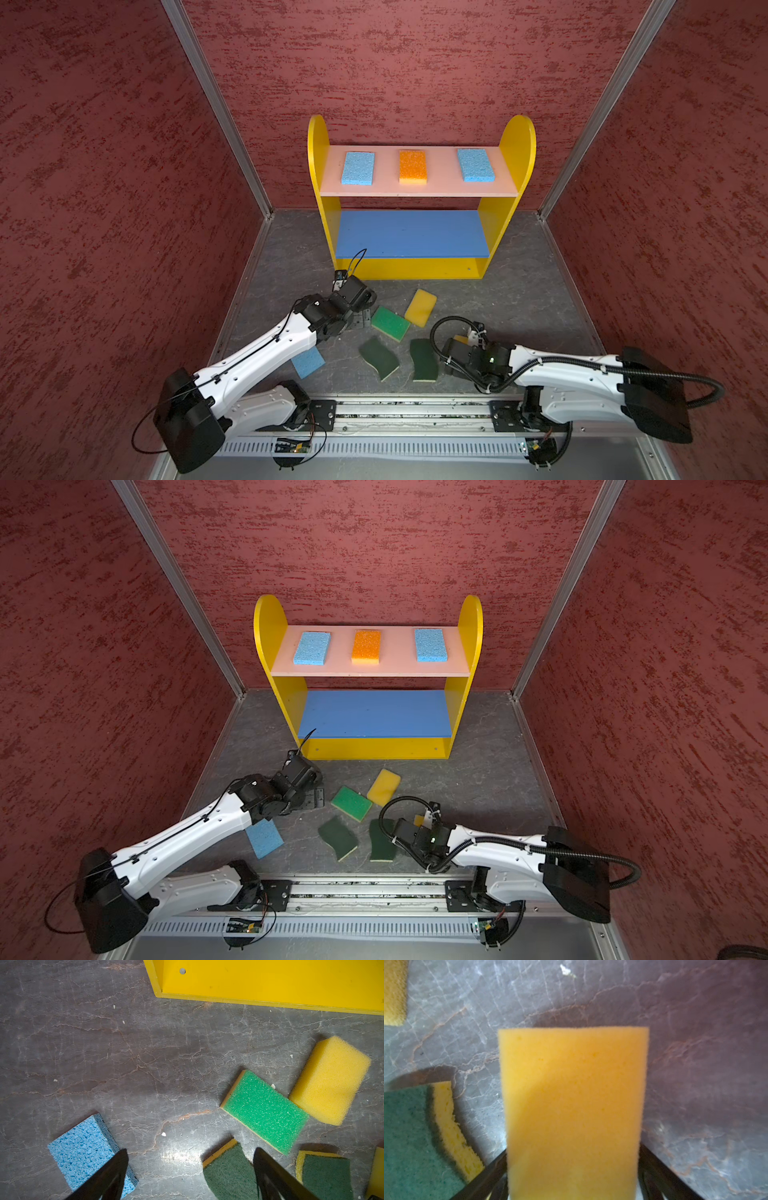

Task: Arrange cleaning sponges on a shelf
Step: Pick up the cleaning sponge from the bottom-center of the table, then place the cleaning sponge at the shelf.

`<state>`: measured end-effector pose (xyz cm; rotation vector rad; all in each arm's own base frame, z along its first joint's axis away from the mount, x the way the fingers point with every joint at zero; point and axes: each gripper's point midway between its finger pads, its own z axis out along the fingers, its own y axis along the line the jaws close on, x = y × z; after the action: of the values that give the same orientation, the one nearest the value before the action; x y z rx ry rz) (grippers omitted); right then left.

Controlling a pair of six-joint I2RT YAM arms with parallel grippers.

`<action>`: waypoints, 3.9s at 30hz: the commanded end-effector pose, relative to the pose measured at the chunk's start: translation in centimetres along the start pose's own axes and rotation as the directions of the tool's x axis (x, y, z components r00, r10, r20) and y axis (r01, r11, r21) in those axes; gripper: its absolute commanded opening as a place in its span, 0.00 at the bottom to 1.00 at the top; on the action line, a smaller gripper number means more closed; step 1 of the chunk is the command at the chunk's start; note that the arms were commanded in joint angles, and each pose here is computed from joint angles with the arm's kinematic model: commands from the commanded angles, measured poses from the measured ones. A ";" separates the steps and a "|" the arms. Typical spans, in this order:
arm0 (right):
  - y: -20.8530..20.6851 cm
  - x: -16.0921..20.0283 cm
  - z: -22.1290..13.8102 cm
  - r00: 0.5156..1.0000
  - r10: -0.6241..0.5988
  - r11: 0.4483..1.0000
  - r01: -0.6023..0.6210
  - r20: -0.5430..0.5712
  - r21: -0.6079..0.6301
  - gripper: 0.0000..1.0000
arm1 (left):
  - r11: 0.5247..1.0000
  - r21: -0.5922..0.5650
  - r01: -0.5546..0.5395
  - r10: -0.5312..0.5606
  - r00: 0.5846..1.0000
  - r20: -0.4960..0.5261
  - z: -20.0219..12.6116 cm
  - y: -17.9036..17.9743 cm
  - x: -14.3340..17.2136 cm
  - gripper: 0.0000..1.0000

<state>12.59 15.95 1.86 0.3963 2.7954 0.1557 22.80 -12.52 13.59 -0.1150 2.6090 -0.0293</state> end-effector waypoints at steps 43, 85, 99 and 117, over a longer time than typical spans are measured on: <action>2.3 -5.7 -3.3 0.966 -0.217 0.975 0.207 0.140 0.081 0.72 | 1.000 -0.001 0.015 -0.015 1.000 0.013 0.5 -0.4 -1.6 0.95; 9.0 -30.6 -11.6 0.762 -0.322 0.931 0.362 0.561 0.042 0.73 | 0.998 0.020 0.067 -0.070 0.984 0.163 -2.1 2.2 -6.1 0.95; 8.7 -34.2 -9.3 0.773 -0.298 0.944 0.326 0.560 0.051 0.72 | 0.997 0.029 0.072 -0.076 0.977 0.197 -2.1 2.3 -7.2 0.95; 8.5 -36.3 -7.3 0.767 -0.315 0.938 0.342 0.560 0.059 0.72 | 0.996 0.048 0.072 -0.082 0.966 0.247 -2.2 1.8 -9.1 0.95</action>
<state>44.26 13.48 20.13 -0.0773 2.2402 -0.0040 28.31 -9.63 18.67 -0.1948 2.3962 -0.0694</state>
